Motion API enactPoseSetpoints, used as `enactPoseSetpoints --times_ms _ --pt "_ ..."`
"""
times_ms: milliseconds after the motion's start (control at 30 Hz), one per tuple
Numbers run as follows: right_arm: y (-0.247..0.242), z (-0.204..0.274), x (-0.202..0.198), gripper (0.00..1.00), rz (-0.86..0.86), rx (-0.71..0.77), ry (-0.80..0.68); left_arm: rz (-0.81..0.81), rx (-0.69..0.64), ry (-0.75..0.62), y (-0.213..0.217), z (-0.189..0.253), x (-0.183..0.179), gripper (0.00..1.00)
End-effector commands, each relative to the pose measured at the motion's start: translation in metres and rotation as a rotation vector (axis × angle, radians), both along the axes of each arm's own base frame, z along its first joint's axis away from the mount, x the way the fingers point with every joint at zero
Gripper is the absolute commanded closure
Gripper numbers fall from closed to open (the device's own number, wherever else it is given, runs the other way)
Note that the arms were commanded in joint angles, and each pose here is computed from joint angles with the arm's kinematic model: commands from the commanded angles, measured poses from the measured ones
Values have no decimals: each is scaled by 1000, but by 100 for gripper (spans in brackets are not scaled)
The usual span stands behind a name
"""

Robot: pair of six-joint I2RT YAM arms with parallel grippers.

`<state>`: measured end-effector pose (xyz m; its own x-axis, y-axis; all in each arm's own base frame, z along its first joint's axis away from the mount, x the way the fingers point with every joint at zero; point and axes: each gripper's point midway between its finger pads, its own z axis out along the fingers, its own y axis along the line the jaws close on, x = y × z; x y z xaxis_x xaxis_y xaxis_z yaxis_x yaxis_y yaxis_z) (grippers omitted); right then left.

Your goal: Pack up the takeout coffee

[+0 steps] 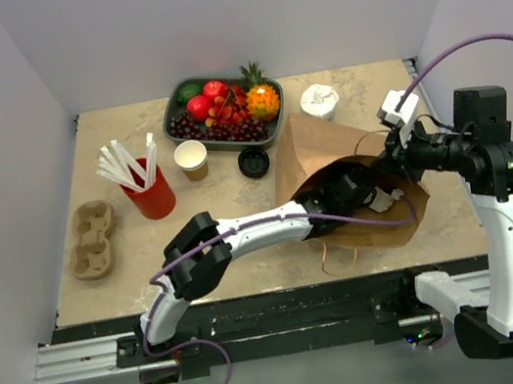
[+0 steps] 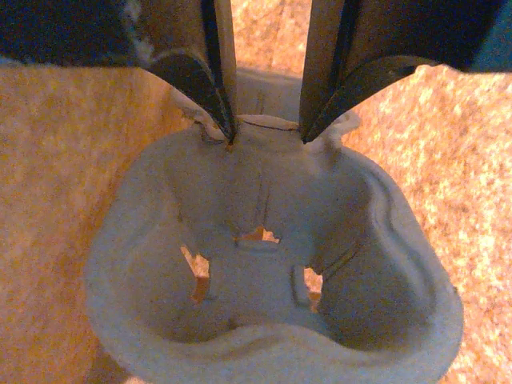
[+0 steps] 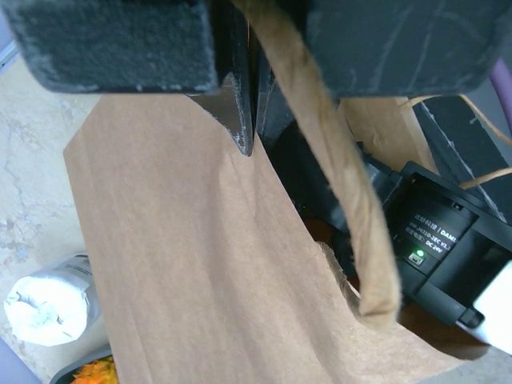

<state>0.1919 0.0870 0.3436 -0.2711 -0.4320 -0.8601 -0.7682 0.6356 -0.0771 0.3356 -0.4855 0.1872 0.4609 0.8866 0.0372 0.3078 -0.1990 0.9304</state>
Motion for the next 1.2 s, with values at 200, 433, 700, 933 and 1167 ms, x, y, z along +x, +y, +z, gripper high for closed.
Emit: enactPoseSetpoints --times_ms 200,433,700,933,1167 --pt "8 7 -15 100 -40 86 114 75 61 -247 23 62 22 100" --pt "1 7 -9 100 -113 90 116 78 109 -230 30 50 19 100" --pt "11 20 -9 100 -81 144 145 111 160 -130 28 2 18 100" --pt "15 17 -13 100 -79 173 183 115 155 -101 17 -16 19 100" --pt "12 18 -9 100 -105 168 191 84 127 -30 11 -22 12 100"
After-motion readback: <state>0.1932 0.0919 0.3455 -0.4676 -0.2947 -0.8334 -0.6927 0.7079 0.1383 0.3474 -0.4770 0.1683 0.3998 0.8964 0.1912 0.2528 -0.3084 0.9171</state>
